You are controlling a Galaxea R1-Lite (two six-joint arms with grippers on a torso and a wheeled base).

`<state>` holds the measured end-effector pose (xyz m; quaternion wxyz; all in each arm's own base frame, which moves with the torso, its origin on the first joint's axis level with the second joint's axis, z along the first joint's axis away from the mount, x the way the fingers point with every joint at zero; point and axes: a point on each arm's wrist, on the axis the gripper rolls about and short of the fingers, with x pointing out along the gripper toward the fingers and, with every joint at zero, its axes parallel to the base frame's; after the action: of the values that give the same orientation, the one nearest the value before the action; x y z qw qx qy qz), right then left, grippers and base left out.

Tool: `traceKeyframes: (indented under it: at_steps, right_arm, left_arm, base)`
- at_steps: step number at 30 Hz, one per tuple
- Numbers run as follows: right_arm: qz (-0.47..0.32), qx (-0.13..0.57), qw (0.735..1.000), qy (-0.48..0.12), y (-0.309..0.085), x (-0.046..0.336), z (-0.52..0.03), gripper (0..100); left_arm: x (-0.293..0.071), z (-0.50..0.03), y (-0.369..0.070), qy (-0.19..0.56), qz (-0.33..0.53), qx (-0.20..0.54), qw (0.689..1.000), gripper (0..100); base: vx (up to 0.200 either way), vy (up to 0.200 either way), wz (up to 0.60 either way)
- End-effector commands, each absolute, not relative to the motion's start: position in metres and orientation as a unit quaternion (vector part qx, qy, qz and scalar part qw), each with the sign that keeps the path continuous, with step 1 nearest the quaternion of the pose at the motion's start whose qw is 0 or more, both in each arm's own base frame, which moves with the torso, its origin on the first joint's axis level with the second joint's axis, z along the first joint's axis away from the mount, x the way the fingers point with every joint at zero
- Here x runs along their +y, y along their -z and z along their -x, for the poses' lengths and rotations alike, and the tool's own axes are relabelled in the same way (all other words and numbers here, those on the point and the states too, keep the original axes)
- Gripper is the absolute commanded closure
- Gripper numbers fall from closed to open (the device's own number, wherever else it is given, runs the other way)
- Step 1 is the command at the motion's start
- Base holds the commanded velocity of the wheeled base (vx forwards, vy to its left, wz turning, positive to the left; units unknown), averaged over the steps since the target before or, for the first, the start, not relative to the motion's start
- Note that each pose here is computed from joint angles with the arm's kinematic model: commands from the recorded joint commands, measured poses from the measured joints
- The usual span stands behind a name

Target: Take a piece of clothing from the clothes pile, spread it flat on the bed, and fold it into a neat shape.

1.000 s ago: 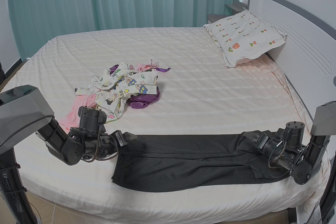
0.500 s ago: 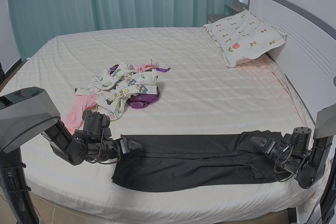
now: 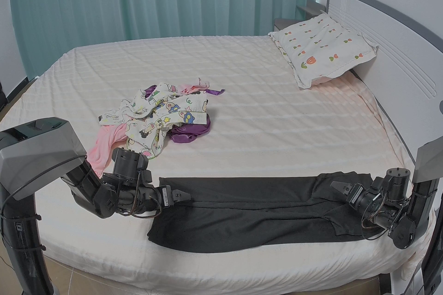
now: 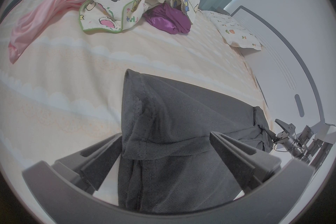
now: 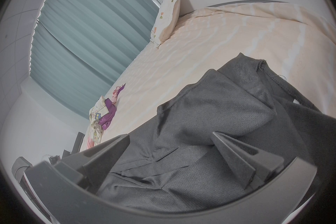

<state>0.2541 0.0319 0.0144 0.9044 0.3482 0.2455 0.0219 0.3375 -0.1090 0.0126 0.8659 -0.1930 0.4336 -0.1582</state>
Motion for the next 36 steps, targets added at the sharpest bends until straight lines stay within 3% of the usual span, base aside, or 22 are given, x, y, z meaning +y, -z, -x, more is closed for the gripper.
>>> traceKeyframes:
  at_steps: [1,5,6,27,36]
  right_arm:
    - [-0.349,0.242,0.905,-0.024,-0.015,0.032,-0.254,0]
    - [-0.349,0.24,0.905,-0.025,-0.016,0.032,-0.254,0]
    - [-0.349,0.24,0.905,-0.025,-0.016,0.032,-0.254,0]
    - [-0.355,0.221,0.908,-0.017,-0.023,0.025,-0.257,0]
    - [-0.37,0.195,0.908,-0.022,-0.035,0.005,-0.258,0]
  left_arm:
    - [-0.11,-0.338,-0.01,0.165,0.194,0.436,0.863,0]
    - [-0.109,-0.338,-0.009,0.164,0.192,0.437,0.863,0]
    - [-0.109,-0.338,-0.008,0.165,0.19,0.437,0.864,100]
    - [-0.072,-0.33,-0.029,0.127,0.21,0.417,0.875,100]
    - [-0.024,-0.315,-0.048,0.093,0.243,0.396,0.881,100]
  base:
    - [0.0,0.0,0.0]
    - [0.0,0.0,0.0]
    - [0.0,0.0,0.0]
    - [0.0,0.0,0.0]
    - [0.0,0.0,0.0]
